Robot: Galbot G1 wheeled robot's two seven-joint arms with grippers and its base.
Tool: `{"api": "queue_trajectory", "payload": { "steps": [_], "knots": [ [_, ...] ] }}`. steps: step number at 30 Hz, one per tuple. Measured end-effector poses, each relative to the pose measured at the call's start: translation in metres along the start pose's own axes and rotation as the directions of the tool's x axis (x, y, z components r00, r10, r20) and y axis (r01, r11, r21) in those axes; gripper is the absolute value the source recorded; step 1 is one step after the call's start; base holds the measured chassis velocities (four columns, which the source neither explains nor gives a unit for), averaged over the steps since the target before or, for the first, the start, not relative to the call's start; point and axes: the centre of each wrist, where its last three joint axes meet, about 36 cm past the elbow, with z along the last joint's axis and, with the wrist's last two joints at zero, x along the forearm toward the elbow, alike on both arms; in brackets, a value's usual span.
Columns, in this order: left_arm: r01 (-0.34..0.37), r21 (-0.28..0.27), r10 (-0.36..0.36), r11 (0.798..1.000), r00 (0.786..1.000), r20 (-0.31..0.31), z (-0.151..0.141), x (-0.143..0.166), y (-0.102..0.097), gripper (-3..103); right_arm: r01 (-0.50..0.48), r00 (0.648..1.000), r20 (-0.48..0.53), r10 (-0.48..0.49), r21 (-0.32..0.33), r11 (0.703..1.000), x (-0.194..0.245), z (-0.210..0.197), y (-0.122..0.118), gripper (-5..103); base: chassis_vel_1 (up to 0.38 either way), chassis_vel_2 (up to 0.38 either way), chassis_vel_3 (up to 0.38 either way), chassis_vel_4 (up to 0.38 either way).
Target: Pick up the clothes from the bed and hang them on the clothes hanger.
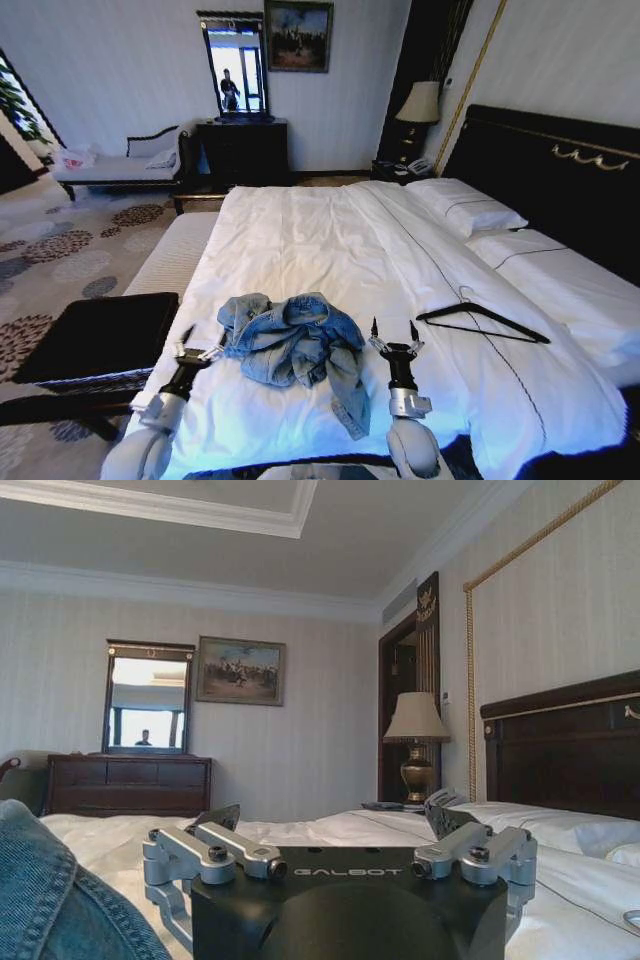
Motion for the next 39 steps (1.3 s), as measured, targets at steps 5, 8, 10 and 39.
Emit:
{"api": "queue_trajectory", "payload": {
  "steps": [5, 8, 10, 39],
  "knots": [
    [-0.078, 0.015, 0.078, 0.997, 0.996, -0.032, 0.014, -0.019, 0.009, 100, 0.002, 1.0, -0.01, -0.001, 0.008, 1.0, 0.002, 0.004, -0.001, 100, 0.0, 0.0, 0.0, 0.0],
    [-0.084, 0.021, 0.085, 0.996, 0.995, -0.055, 0.022, -0.024, 0.014, 100, 0.003, 1.0, -0.015, -0.003, 0.012, 1.0, 0.003, 0.006, -0.001, 100, 0.0, 0.0, 0.0, 0.0],
    [-0.082, 0.025, 0.083, 0.996, 0.994, -0.072, 0.028, -0.026, 0.019, 100, 0.003, 1.0, -0.016, -0.002, 0.014, 1.0, 0.002, 0.008, 0.0, 100, 0.0, 0.0, 0.0, 0.0],
    [-0.077, 0.059, 0.08, 0.995, 0.995, -0.052, 0.045, -0.045, 0.019, 36, 0.045, 0.999, -0.012, -0.045, 0.042, 0.998, -0.002, 0.029, -0.001, 100, 0.0, 0.0, 0.0, 0.0]
  ]
}}
